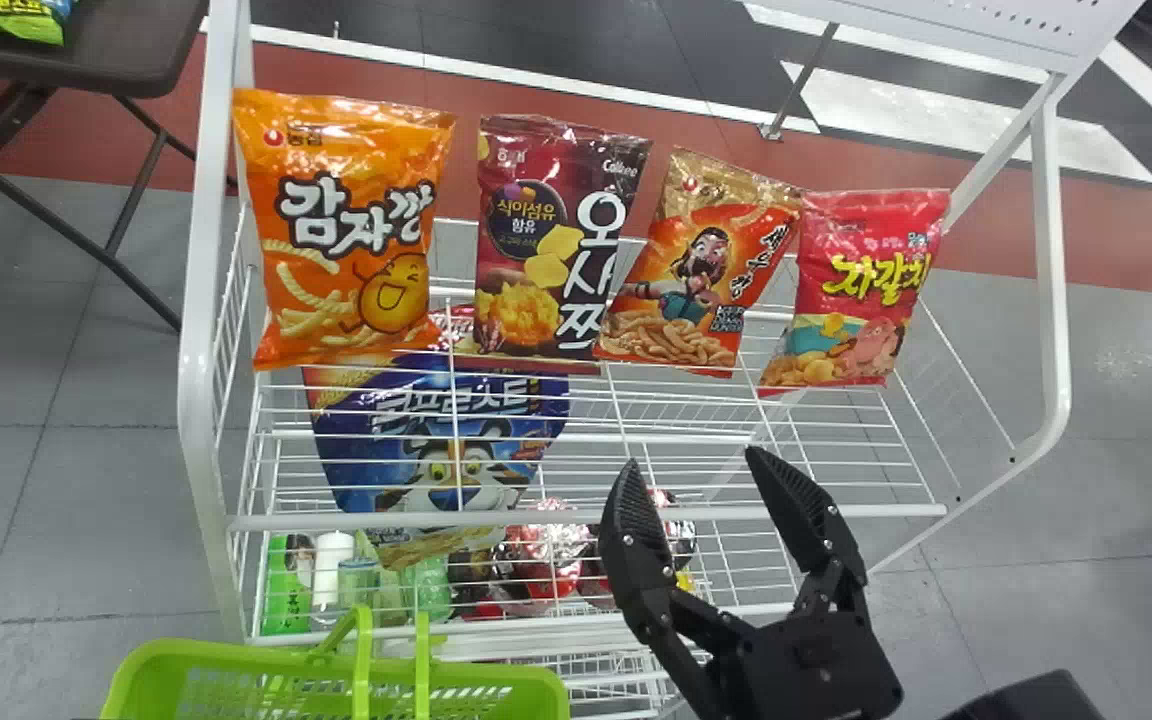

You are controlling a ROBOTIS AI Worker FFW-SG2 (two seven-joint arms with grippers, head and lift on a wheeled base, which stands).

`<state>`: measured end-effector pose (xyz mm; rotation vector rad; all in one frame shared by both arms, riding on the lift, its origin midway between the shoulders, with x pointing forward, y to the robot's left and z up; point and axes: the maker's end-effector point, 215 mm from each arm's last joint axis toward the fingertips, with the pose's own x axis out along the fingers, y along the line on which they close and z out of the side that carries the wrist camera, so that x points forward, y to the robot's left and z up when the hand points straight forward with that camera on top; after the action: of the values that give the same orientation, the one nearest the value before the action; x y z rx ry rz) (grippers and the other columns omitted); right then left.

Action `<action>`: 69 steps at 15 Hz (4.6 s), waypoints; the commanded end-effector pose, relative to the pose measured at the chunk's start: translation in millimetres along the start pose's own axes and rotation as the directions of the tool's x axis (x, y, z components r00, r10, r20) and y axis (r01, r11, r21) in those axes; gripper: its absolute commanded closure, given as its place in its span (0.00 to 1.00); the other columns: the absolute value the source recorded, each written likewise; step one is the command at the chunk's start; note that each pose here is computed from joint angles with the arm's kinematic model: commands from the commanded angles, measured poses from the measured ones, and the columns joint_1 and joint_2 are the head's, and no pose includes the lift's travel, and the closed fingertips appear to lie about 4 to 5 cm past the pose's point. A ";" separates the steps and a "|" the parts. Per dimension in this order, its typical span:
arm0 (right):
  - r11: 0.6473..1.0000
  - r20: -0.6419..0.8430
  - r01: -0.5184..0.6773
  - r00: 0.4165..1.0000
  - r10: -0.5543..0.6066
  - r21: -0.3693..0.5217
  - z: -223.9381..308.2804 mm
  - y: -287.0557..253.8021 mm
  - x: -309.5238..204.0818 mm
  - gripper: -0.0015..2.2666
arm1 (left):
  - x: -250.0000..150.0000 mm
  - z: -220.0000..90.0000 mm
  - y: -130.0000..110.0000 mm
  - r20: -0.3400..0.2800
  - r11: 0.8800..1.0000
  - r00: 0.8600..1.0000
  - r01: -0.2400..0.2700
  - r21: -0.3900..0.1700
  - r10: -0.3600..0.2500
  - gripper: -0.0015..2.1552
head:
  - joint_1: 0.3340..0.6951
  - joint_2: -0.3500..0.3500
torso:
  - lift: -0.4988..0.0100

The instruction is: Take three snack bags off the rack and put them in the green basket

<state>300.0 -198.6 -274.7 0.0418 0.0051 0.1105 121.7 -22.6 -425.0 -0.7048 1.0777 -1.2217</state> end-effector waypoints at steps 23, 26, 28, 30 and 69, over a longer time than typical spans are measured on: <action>0.968 -0.117 -0.249 0.961 0.252 0.035 -78.4 109.7 255.1 0.08 | -5.0 0.0 9.2 -0.035 1.000 0.999 -0.001 0.002 0.001 0.79 | 1.00 0.27 | 0.93; 0.964 -0.137 -0.264 0.955 0.263 0.013 -89.3 130.5 273.0 0.08 | -6.6 3.5 13.4 -0.018 1.000 1.000 0.008 -0.005 -0.008 0.79 | 1.00 0.32 | 0.93; 0.962 -0.146 -0.271 0.953 0.267 -0.010 -92.1 130.8 287.2 0.08 | -6.2 6.2 16.1 -0.010 1.000 1.000 0.014 -0.002 -0.014 0.79 | 1.00 0.35 | 0.93; 0.957 -0.133 -0.291 0.949 0.286 -0.018 -89.4 135.9 295.1 0.10 | -5.6 10.3 18.7 0.000 1.000 1.000 0.020 0.001 -0.020 0.79 | 1.00 0.39 | 0.93; 0.915 -0.809 -0.307 0.446 0.382 0.263 -182.5 65.2 -87.6 0.90 | -26.4 43.8 5.5 0.178 1.000 0.984 -0.003 0.014 0.001 0.79 | 1.00 0.00 | 0.93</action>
<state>201.4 -153.8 -448.8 0.0527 1.0373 0.5104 165.9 -0.1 -408.0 -0.7859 0.9209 -1.1377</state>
